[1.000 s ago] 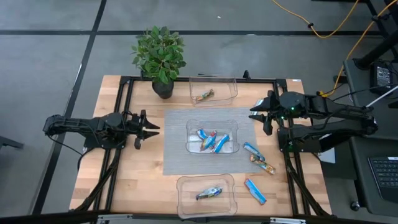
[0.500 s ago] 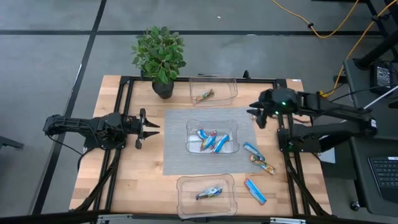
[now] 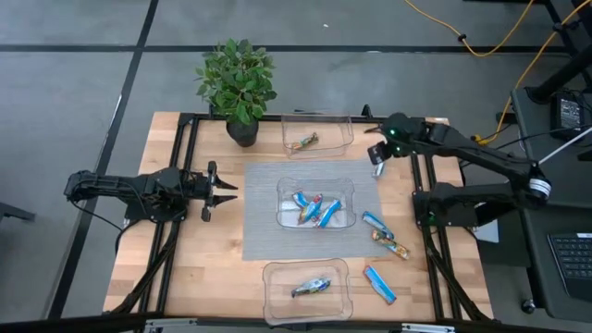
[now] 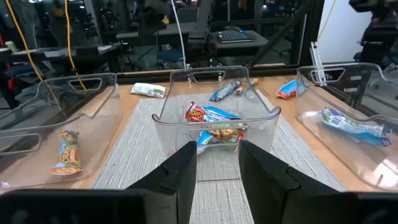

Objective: Pick and place Granola Bars by type
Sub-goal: Put the orange granola bar into the top transparent bin

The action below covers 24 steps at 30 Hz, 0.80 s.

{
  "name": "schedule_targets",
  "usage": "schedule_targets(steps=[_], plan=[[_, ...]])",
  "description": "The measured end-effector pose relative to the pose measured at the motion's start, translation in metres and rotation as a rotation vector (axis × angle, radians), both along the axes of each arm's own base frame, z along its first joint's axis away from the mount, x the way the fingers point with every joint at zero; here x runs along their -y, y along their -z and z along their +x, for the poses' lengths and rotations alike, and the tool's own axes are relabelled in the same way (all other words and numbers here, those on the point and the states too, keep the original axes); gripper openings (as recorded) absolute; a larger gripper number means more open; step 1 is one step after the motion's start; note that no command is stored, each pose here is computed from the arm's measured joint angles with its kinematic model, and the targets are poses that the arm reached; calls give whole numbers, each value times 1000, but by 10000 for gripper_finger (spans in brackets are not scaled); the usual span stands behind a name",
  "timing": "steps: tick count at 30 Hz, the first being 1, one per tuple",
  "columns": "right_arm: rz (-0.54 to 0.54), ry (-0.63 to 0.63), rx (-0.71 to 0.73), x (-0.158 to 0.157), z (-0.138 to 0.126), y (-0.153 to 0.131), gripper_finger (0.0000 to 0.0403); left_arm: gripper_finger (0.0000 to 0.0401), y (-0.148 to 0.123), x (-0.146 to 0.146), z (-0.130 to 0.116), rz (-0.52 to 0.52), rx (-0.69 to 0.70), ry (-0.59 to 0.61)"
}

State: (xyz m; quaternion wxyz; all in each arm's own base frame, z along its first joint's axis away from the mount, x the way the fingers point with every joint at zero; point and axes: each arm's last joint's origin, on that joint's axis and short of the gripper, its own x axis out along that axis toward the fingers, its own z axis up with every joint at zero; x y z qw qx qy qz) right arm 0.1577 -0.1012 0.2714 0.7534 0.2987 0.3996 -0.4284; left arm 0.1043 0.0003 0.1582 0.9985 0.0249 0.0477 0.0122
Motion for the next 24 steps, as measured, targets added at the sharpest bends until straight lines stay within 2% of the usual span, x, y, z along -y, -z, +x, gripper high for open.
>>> schedule_targets(steps=[5, 12, 15, 19, 24], plan=[[43, 130, -11, 15, 0, 8, 149, 113, 0, 0, 0, 0, 0, 0], [65, 163, -32, 26, 9, 20, 158, 113, 0, 0, 0, 0, 0, 0], [95, 168, -77, 30, 14, 31, 182, 113, 0, 0, 0, 0, 0, 0], [134, 177, -137, 35, 20, 46, 233, 113, 0, 0, 0, 0, 0, 0], [160, 270, -168, 40, 26, 59, 297, 113, 0, 0, 0, 0, 1, 0]])
